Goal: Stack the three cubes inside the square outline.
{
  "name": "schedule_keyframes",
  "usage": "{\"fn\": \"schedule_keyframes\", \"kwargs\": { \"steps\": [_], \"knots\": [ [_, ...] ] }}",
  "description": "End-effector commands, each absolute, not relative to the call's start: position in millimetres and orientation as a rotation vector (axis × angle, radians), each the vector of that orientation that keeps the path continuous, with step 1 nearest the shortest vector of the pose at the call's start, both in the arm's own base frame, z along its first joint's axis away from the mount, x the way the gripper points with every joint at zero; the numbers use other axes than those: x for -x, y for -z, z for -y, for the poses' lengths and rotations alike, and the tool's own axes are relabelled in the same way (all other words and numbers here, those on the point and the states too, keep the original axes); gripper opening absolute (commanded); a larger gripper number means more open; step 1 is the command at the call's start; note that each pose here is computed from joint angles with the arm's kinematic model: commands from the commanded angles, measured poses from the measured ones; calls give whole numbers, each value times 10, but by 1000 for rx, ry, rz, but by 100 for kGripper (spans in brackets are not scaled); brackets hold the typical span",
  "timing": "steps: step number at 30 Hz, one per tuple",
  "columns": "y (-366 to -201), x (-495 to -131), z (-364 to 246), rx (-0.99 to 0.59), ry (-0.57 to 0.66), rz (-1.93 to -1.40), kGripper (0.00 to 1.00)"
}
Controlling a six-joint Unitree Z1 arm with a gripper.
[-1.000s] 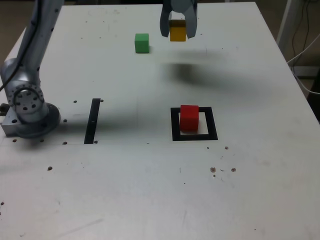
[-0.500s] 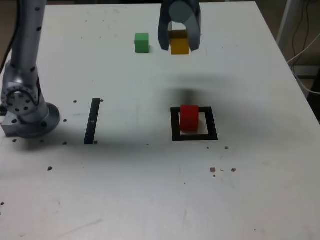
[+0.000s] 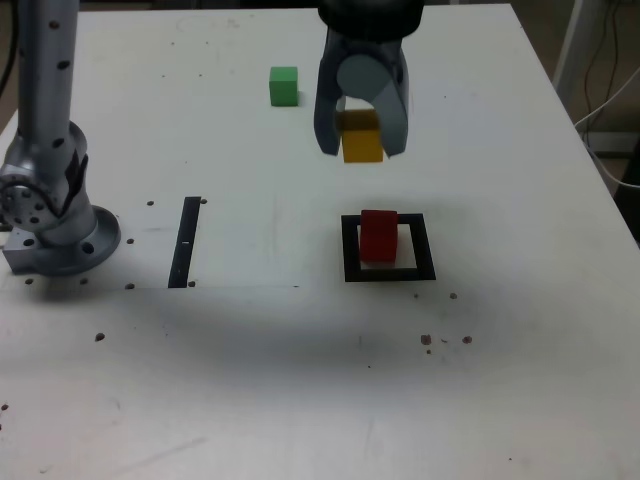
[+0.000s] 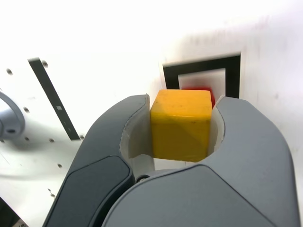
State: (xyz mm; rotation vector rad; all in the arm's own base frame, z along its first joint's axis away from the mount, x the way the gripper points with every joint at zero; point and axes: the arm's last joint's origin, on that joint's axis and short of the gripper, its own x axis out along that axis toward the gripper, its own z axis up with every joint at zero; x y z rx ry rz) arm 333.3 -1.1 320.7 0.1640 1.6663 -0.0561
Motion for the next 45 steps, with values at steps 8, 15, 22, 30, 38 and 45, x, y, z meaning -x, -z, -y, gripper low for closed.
{"fn": "schedule_keyframes", "kwargs": {
  "steps": [8,15,22,30,38,45],
  "knots": [
    [-3066,-3384,211,-128,63,-1670,24],
    [-2931,-3463,234,-113,75,-1690,24],
    [-2811,-3527,249,-99,89,-1708,24],
    [-2717,-3571,275,-92,104,-1717,24],
    [-2650,-3570,283,-86,111,-1724,25],
    [-2581,-3583,294,-81,139,-1708,84]
  ]
}}
